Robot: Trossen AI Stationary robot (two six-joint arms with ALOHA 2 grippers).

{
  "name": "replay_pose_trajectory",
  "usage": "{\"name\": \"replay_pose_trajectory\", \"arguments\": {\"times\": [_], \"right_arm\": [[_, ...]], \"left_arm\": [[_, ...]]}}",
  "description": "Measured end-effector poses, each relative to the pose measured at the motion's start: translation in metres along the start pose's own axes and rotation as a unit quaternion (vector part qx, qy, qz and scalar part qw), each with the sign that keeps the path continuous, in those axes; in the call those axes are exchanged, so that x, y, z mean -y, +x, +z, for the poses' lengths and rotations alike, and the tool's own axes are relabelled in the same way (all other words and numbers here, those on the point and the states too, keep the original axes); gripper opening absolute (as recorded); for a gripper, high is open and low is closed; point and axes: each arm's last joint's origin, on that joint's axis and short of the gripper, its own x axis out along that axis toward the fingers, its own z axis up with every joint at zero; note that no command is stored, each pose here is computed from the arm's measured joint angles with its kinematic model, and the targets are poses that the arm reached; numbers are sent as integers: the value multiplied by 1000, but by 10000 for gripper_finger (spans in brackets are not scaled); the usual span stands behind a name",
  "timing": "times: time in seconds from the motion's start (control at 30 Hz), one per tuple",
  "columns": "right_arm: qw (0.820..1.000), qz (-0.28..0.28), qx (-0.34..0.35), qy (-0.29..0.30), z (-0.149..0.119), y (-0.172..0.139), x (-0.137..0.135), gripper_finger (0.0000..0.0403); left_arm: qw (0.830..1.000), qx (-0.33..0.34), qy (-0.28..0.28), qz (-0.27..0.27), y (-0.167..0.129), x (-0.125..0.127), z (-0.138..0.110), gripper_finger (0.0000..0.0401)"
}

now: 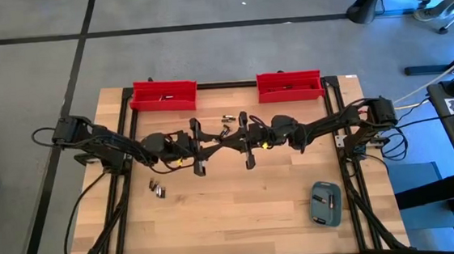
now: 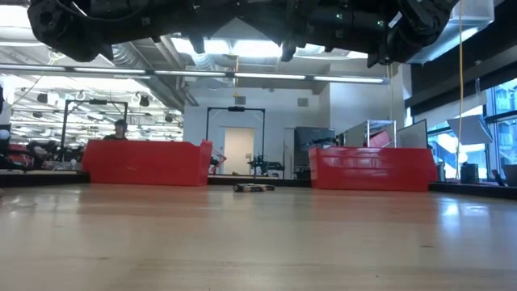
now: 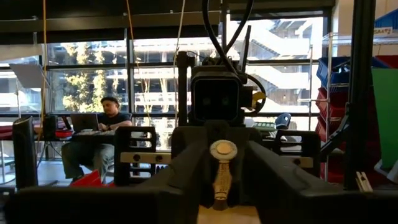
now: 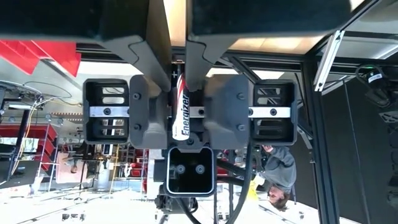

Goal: Sort batteries
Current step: Put the small silver battery into the left red bin

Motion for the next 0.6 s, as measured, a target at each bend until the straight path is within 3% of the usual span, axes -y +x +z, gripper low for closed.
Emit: {"name": "replay_pose_trajectory", "arguments": {"times": [0.17,0.6], "right_arm": [[1000,3,0,0,0,0,0,20],[1000,13,-12,1,-2,0,-1,32]], "left_arm": [[1000,1,-1,-7,0,0,0,26],[1000,-7,8,-20,-2,6,-1,23]]}}
